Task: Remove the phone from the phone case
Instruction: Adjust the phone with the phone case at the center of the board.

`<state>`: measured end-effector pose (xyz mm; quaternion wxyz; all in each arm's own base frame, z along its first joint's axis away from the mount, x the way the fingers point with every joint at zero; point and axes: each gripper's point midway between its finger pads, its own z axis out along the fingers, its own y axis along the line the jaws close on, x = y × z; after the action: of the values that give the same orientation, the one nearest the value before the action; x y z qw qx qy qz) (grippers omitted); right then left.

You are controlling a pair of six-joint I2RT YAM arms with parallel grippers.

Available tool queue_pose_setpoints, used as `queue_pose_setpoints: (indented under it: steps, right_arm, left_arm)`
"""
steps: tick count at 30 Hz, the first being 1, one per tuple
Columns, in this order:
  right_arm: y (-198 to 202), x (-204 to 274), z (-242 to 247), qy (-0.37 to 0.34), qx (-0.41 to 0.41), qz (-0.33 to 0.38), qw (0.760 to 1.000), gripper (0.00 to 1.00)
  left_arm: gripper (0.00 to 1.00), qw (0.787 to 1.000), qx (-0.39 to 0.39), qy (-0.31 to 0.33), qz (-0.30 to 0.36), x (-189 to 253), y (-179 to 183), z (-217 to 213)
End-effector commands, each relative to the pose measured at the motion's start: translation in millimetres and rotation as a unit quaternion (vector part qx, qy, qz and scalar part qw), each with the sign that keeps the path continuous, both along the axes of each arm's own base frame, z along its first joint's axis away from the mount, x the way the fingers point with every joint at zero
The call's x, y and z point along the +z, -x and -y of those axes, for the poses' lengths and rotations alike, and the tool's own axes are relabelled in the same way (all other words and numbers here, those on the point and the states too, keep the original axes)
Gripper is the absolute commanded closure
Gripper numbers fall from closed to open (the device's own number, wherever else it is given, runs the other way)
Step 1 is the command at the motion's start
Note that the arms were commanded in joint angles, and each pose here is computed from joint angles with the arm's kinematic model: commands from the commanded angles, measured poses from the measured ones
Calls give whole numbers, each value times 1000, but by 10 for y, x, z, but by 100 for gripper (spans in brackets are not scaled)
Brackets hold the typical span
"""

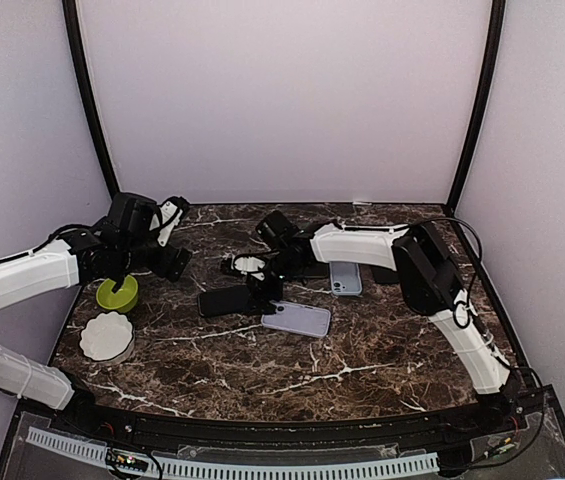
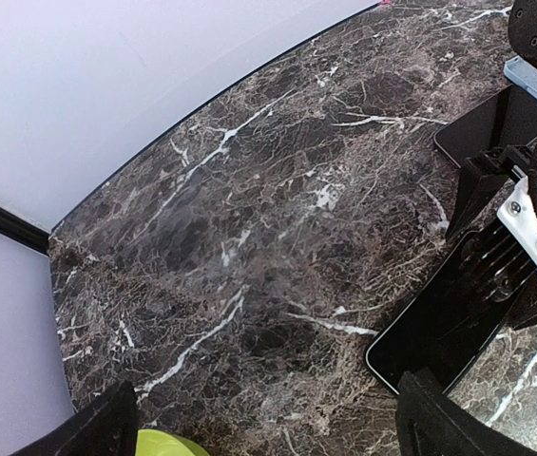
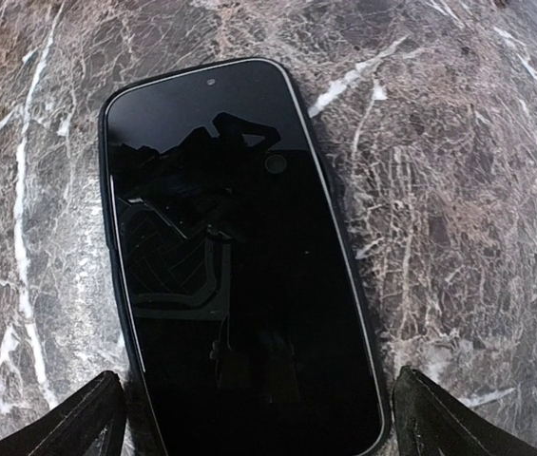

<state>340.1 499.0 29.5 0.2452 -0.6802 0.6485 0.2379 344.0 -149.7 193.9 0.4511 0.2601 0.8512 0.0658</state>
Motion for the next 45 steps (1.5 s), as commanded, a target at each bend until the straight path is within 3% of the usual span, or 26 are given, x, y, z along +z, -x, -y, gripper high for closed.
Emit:
queue_pose_setpoints:
  steps: [1,6,11,18,24,26,27,30,31,34,41,45]
  right_arm:
    - [12,-46,-149,-4,17,31,999,1]
    - [91,-174,-187,10,31,26,999,2]
    - [167,-280,-181,23,46,52,997,10]
    - [246,-345,-198,25,55,83,995,26]
    - [326,-323,-189,29,56,61,996,46]
    - [382,-199,-207,11,58,46,997,47]
    - [420,-158,-210,3,61,39,997,45]
    - [466,-38,-234,-13,57,26,998,19]
    - [454,7,-241,-18,51,24,998,15]
    - [483,110,-229,-22,45,14,999,11]
    - [624,186,-1,-5,16,-10,1000,17]
    - [551,382,30,-50,-10,30,998,7]
  left_arm:
    - [4,1000,1,8,11,61,9,-39]
    - [4,1000,0,9,10,51,6,-36]
    - [4,1000,1,8,10,43,5,-48]
    - [5,1000,5,8,12,52,-2,-75]
    - [5,1000,4,12,13,66,2,-73]
    - [5,1000,4,16,13,76,4,-70]
    - [5,1000,3,18,12,73,8,-64]
    - [5,1000,0,24,12,92,16,-48]
    - [5,1000,-1,26,12,94,17,-45]
    - [5,1000,-2,28,12,103,24,-45]
    - [5,999,-2,30,15,118,37,-50]
    - [5,999,-7,34,17,141,36,-29]
